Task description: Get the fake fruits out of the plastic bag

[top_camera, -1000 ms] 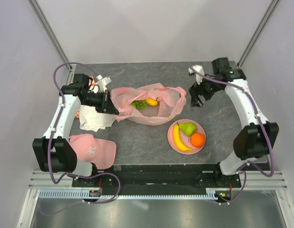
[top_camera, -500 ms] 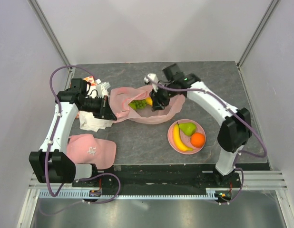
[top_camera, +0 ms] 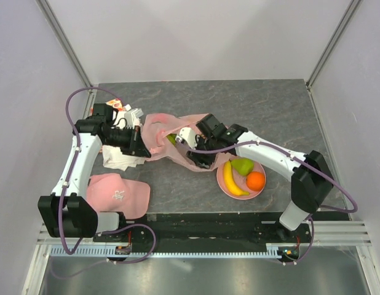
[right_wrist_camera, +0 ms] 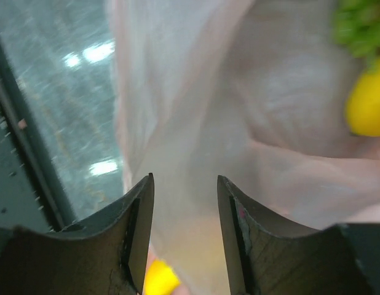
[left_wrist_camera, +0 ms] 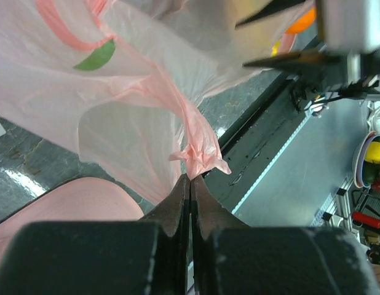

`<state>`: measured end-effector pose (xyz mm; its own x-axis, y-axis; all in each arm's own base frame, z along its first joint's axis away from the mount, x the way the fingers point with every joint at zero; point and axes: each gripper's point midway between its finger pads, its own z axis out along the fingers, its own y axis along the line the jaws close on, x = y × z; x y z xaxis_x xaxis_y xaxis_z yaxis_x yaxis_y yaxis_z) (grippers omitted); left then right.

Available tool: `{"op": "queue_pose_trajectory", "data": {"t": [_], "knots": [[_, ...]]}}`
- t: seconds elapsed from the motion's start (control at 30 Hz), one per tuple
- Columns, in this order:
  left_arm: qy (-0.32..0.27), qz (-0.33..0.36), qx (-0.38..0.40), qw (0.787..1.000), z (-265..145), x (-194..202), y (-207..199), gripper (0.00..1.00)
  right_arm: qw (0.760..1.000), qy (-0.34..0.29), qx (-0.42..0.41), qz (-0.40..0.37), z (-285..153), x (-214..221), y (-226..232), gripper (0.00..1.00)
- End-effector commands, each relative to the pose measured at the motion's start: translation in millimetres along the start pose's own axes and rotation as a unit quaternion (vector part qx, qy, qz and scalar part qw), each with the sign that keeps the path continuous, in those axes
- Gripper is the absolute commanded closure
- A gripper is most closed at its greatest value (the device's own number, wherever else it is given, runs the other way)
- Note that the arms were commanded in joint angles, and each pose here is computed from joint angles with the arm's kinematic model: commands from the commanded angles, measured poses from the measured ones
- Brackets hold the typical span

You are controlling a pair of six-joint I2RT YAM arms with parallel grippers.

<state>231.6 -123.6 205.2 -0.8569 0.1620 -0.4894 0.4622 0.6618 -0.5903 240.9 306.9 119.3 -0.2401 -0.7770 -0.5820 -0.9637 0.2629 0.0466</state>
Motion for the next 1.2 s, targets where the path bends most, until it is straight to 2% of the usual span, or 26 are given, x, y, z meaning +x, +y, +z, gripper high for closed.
{"op": "queue_pose_trajectory", "data": {"t": [0.0,0.07,0.1,0.2,0.4,0.53,0.63,0.73,0.77,0.87,0.97,1.17], "knots": [[-0.015,0.015,-0.045,0.999,-3,0,12,0.95,0.993,-0.061,0.100,0.014,-14,-52,-64,0.46],[-0.009,0.015,-0.083,0.996,-5,2,25,0.98,0.994,-0.049,0.096,0.025,3,-56,-75,0.46],[-0.004,0.019,-0.111,0.994,-10,3,32,0.98,0.992,-0.065,0.102,0.020,-1,-73,-82,0.46],[-0.001,0.035,-0.122,0.992,-17,1,31,0.98,0.993,-0.068,0.091,0.036,23,-88,-93,0.46],[0.006,0.058,-0.014,0.998,-21,5,-14,0.98,0.990,-0.070,0.083,0.087,53,-106,-108,0.45],[0.008,0.093,0.036,0.995,-30,7,-37,0.98,0.988,-0.078,0.076,0.111,68,-116,-109,0.44],[0.008,0.111,0.072,0.991,-38,6,-56,0.98,0.986,-0.084,0.075,0.119,78,-122,-103,0.39],[0.038,0.118,0.054,0.991,-44,10,-51,0.98,0.984,-0.090,0.073,0.136,86,-127,-97,0.31],[0.061,0.113,0.009,0.992,-46,14,-35,0.98,0.984,-0.089,0.072,0.138,90,-128,-93,0.29],[0.096,0.140,-0.064,0.983,-55,24,-7,0.98,0.982,-0.093,0.072,0.150,98,-131,-87,0.26],[0.136,0.156,-0.103,0.973,-59,44,12,0.99,0.980,-0.095,0.074,0.158,106,-133,-84,0.26],[0.134,0.146,-0.112,0.974,-62,58,17,0.98,0.975,-0.099,0.084,0.181,130,-135,-84,0.24]]}}
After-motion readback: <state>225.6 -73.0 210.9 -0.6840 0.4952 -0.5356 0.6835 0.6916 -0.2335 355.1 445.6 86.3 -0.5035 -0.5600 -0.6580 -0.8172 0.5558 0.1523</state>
